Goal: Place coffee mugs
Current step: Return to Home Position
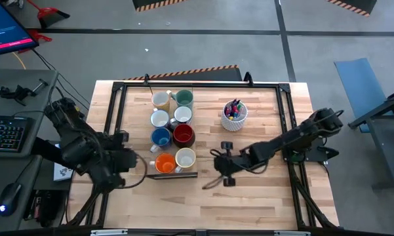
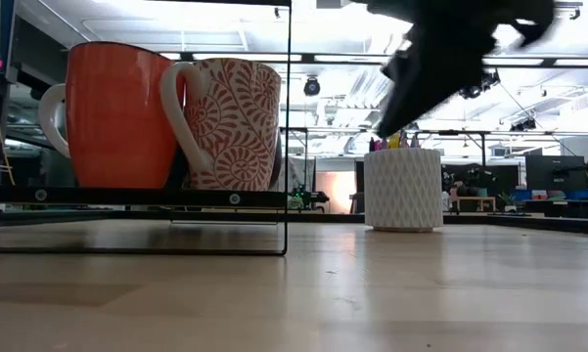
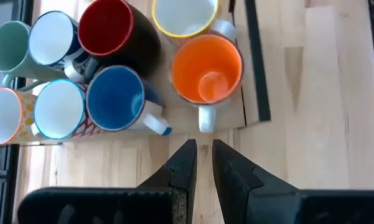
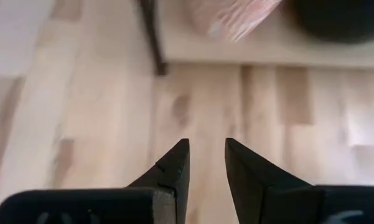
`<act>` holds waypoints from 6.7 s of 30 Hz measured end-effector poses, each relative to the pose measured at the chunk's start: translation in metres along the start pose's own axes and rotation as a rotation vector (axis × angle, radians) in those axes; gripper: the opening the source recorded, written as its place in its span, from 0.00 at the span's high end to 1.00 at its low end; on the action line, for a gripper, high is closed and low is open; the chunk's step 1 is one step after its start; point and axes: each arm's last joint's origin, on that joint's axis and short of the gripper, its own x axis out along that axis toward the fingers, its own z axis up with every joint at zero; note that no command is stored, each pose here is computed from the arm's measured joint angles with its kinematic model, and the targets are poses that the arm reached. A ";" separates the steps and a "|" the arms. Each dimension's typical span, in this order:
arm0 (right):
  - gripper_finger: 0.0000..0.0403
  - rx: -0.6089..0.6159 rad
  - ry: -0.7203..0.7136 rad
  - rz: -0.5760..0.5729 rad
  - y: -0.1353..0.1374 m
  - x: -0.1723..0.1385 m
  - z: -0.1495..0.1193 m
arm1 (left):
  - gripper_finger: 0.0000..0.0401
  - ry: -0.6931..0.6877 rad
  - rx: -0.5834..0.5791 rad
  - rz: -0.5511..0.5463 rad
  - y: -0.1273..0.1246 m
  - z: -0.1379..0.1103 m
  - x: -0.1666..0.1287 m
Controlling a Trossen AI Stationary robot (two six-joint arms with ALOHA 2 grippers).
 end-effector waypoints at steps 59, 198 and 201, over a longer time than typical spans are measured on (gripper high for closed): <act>0.80 0.019 -0.715 0.115 -0.080 -0.075 -0.170 | 0.90 -0.058 -0.193 -0.271 -0.024 -0.001 -0.008; 0.80 0.162 -0.950 0.146 -0.088 -0.085 -0.206 | 0.90 -1.224 -0.053 -0.444 -0.012 -0.019 0.089; 0.80 0.162 -0.950 0.146 -0.088 -0.085 -0.206 | 0.90 -1.228 -0.084 -0.458 0.006 -0.034 0.099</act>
